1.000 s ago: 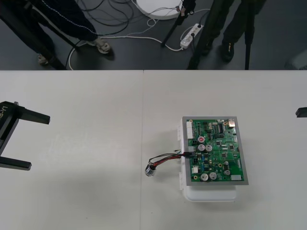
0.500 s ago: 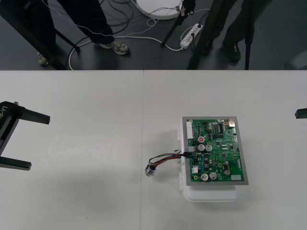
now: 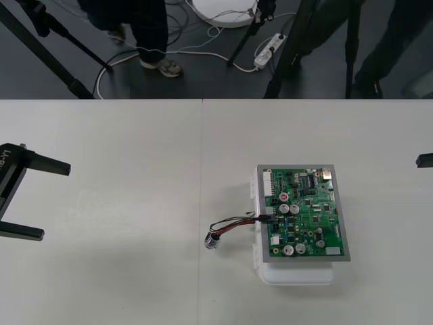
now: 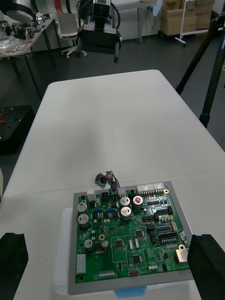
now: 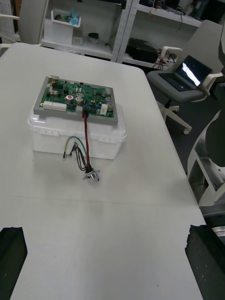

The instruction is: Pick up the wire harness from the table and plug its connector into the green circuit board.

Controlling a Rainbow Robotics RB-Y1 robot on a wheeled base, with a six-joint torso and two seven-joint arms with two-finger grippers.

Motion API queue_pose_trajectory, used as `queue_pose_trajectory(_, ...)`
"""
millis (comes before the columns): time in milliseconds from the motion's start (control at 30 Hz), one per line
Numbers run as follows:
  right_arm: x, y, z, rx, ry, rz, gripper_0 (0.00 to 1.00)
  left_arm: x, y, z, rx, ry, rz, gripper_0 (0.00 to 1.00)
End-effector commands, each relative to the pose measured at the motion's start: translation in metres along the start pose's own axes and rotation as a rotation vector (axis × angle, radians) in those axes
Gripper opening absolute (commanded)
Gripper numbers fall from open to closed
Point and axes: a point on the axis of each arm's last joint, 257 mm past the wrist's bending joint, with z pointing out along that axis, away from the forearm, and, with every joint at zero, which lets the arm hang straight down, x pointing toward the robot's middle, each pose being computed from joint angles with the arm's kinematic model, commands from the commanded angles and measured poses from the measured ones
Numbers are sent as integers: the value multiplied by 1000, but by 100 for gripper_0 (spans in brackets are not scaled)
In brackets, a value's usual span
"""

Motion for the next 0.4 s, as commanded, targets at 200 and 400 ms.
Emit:
queue_pose_trajectory(200, -1, 2, 3, -16, -2, 36, 100, -2, 3, -12, -23, 52, 39, 100)
queue_pose_trajectory(400, -1, 2, 3, -16, -2, 36, 100, -2, 3, -12, -23, 52, 39, 100)
